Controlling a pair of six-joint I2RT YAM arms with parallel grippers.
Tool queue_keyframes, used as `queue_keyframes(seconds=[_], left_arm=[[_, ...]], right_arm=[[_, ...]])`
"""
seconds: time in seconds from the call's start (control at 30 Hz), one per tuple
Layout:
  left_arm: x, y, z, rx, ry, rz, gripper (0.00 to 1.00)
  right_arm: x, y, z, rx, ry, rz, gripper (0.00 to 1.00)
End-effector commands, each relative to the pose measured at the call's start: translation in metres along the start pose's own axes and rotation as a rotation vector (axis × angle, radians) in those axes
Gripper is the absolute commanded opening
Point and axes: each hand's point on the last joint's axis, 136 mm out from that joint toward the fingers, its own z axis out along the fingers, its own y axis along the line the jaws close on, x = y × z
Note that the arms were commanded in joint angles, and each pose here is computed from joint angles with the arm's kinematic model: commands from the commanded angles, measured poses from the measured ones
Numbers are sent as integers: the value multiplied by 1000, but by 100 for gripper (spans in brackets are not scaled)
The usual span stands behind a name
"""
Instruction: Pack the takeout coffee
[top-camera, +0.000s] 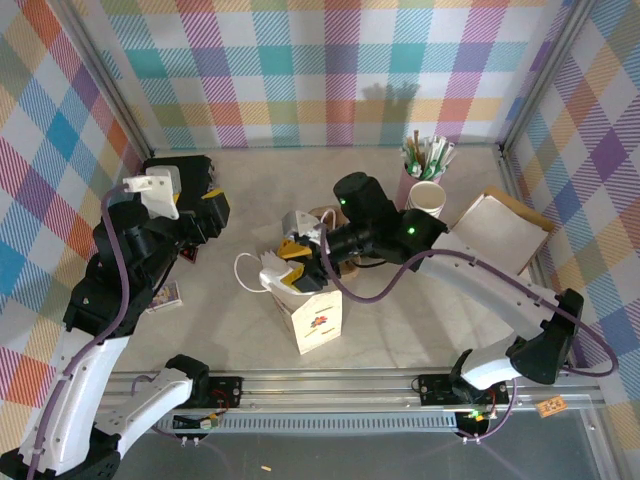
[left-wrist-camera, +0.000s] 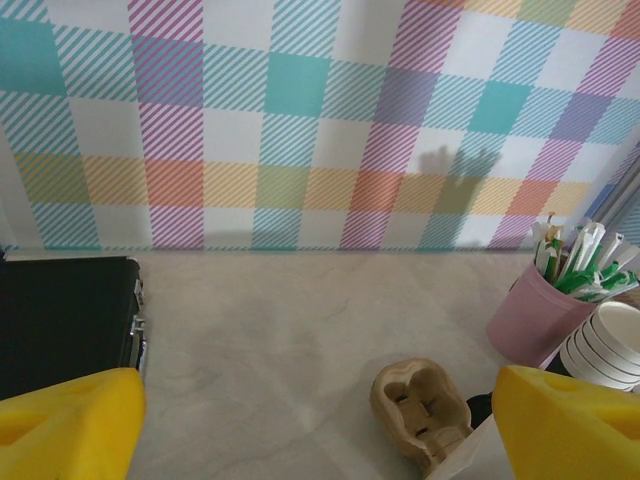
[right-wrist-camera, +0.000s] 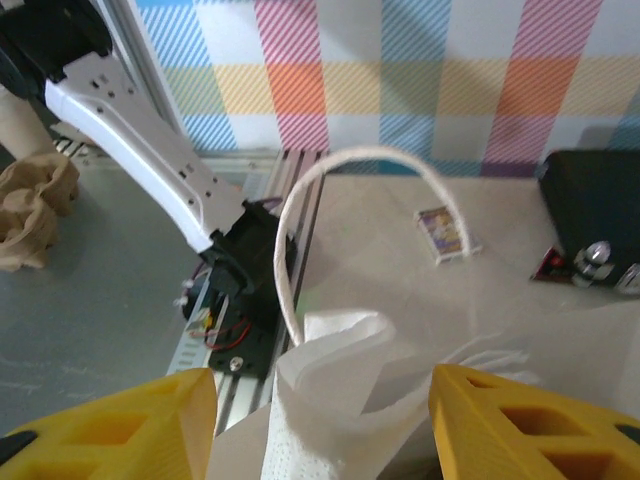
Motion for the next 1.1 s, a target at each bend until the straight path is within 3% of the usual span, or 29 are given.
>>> queue_keyframes(seconds=[0.0, 0.07, 0.23, 0.37, 0.53, 0.67, 0.97, 1.0, 1.07], left_arm=[[-4, 3, -5, -8, -20, -2, 90], [-2, 4, -5, -9, -17, -4, 90], [1, 5, -5, -14, -12, -3, 90], [6, 4, -2, -8, 1, -3, 90], [10, 1, 2, 9, 7, -15, 90], [12, 0, 4, 16, 13, -15, 90], [14, -1, 3, 25, 20, 7, 90], [14, -1, 2, 25, 21, 9, 90], [14, -1, 0, 25, 20, 15, 90]], right_arm=[[10, 10, 0, -21, 75, 22, 58], [13, 12, 2, -30, 106, 31, 55], [15, 21, -1, -59, 133, 37, 18], [26, 23, -7, -13, 129, 20, 3], [56, 24, -7, 2, 199, 44, 7], [63, 25, -6, -25, 218, 81, 13], [80, 22, -9, -41, 347, 98, 15], [78, 21, -10, -43, 354, 94, 17], [67, 20, -10, -49, 340, 84, 33]])
